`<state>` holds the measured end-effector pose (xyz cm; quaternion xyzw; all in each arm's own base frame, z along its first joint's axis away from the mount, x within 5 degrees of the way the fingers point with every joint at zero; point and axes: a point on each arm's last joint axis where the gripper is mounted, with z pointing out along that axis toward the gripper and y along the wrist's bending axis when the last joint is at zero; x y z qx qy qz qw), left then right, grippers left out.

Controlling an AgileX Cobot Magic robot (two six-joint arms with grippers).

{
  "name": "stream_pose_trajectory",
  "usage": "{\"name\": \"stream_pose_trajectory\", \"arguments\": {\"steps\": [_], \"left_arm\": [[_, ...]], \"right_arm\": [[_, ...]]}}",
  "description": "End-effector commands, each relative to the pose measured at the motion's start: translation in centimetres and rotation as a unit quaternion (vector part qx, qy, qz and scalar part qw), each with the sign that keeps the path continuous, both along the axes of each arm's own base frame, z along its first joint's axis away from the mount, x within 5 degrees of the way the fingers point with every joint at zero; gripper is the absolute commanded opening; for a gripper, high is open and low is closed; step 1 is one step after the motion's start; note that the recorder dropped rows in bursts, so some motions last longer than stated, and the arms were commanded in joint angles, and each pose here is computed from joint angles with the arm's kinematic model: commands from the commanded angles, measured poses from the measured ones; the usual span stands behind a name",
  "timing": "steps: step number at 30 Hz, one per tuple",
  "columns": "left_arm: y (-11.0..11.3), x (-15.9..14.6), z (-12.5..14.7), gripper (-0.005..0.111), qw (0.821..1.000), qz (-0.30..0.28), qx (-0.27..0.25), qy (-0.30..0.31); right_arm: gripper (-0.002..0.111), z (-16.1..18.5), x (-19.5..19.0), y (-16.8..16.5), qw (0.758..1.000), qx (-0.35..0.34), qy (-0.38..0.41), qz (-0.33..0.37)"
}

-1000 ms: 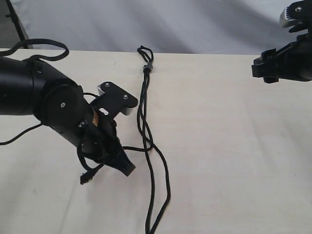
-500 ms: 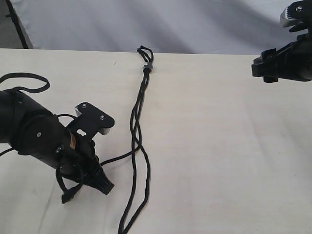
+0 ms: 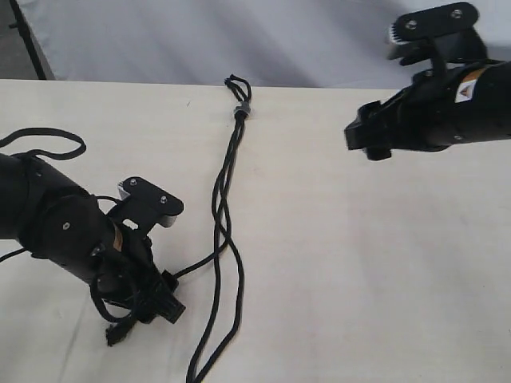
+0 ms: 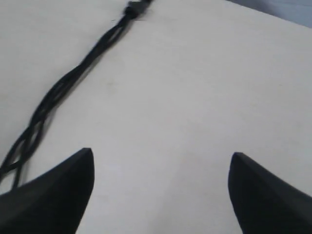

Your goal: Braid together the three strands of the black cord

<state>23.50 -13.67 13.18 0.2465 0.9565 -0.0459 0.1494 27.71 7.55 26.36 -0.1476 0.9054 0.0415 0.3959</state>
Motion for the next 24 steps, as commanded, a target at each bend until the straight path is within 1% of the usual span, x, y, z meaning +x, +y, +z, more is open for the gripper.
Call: {"name": "stream_pose_trajectory", "arguments": {"steps": [1,2,4,6,7,8,11,12,13,15,18,22,24], "left_arm": [[1.1,0.4,5.2,0.065,0.995,0.012,-0.036,-0.089],[2.4,0.6,7.2,0.065,0.99,0.036,-0.051,-0.126],[4.2,0.6,9.2,0.065,0.982,0.067,-0.063,-0.163],[6.7,0.5,10.9,0.065,0.971,0.13,-0.076,-0.187],[7.8,0.3,11.3,0.065,0.967,0.152,-0.075,-0.192],[8.1,0.2,11.2,0.065,0.966,0.158,-0.074,-0.192],[8.3,0.0,10.7,0.065,0.963,0.16,-0.077,-0.201],[8.3,-0.1,10.5,0.065,0.963,0.159,-0.079,-0.205],[8.3,-0.1,10.3,0.065,0.963,0.159,-0.079,-0.203],[8.3,-0.2,10.3,0.065,0.964,0.159,-0.078,-0.2],[8.3,-0.2,10.3,0.065,0.964,0.158,-0.077,-0.201],[8.3,-0.2,10.3,0.065,0.963,0.158,-0.077,-0.202],[8.3,-0.2,10.3,0.065,0.963,0.158,-0.077,-0.202]], "right_arm": [[0.072,0.2,-1.6,4.3,0.996,-0.006,0.038,0.076],[0.072,0.1,-2.3,5.9,0.993,-0.003,0.055,0.1],[0.072,-0.5,-3.1,7.8,0.988,-0.012,0.084,0.132],[0.072,-1.8,-3.9,10.2,0.978,-0.031,0.115,0.173],[0.072,-2.9,-4.1,12.1,0.971,-0.04,0.127,0.198],[0.072,-3.9,-4.1,13.2,0.967,-0.047,0.136,0.21],[0.071,-6.4,-4.0,16.4,0.954,-0.068,0.166,0.239],[0.07,-7.4,-3.9,17.3,0.95,-0.076,0.179,0.243],[0.067,-8.7,-3.5,19.0,0.942,-0.091,0.197,0.255],[0.064,-10.2,-2.7,20.7,0.932,-0.111,0.236,0.251],[0.063,-11.7,-1.8,21.7,0.924,-0.128,0.264,0.246],[0.063,-12.9,-1.4,21.4,0.93,-0.143,0.265,0.211],[0.063,-13.6,-1.3,21.5,0.928,-0.147,0.272,0.207]]}}
